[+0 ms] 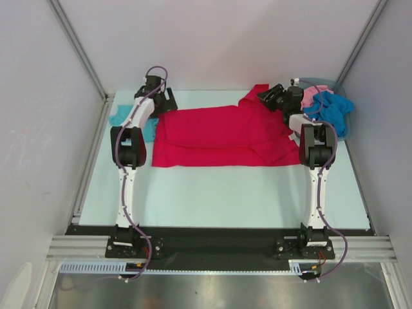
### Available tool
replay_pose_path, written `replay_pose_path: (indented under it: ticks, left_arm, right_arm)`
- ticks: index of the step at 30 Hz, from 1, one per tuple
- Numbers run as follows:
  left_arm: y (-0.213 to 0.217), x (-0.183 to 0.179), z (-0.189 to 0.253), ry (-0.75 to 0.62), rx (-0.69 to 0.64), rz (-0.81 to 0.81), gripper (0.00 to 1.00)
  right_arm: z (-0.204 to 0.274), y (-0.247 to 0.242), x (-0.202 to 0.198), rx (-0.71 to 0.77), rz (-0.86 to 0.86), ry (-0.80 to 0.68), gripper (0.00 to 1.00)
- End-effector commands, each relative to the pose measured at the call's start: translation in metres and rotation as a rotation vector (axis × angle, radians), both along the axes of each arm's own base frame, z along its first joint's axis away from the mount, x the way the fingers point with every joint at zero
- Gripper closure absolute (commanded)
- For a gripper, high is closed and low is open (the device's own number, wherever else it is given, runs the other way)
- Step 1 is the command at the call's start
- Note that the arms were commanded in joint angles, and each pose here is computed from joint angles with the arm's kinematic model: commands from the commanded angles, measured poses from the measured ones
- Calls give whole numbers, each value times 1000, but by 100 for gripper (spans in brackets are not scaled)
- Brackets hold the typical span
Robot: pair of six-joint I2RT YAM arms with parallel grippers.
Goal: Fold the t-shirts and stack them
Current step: Fold the tshirt
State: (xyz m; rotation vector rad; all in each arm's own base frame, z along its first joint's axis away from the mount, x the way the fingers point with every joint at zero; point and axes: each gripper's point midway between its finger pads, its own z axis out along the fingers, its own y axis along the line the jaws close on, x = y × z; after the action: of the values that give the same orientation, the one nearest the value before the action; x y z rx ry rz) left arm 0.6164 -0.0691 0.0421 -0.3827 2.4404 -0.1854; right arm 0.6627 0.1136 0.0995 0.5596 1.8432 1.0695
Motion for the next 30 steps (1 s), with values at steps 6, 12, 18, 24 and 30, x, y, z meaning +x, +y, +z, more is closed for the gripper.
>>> replay_pose_path:
  ticks: [6, 12, 18, 24, 30]
  left_arm:
    - [8, 9, 16, -28, -25, 24, 0]
    - [-3, 0, 8, 2, -81, 14, 0]
    - [-8, -4, 20, -13, -82, -4, 0]
    - [-17, -7, 20, -9, -97, -15, 0]
    - [-21, -13, 25, -14, -97, -22, 0]
  right_arm:
    - [-5, -19, 11, 6, -18, 6, 38]
    - [-38, -4, 29, 29, 11, 97, 38]
    - [-55, 36, 30, 60, 67, 120, 38]
    - [-50, 47, 25, 54, 97, 111, 38]
    - [-40, 43, 17, 52, 95, 97, 39]
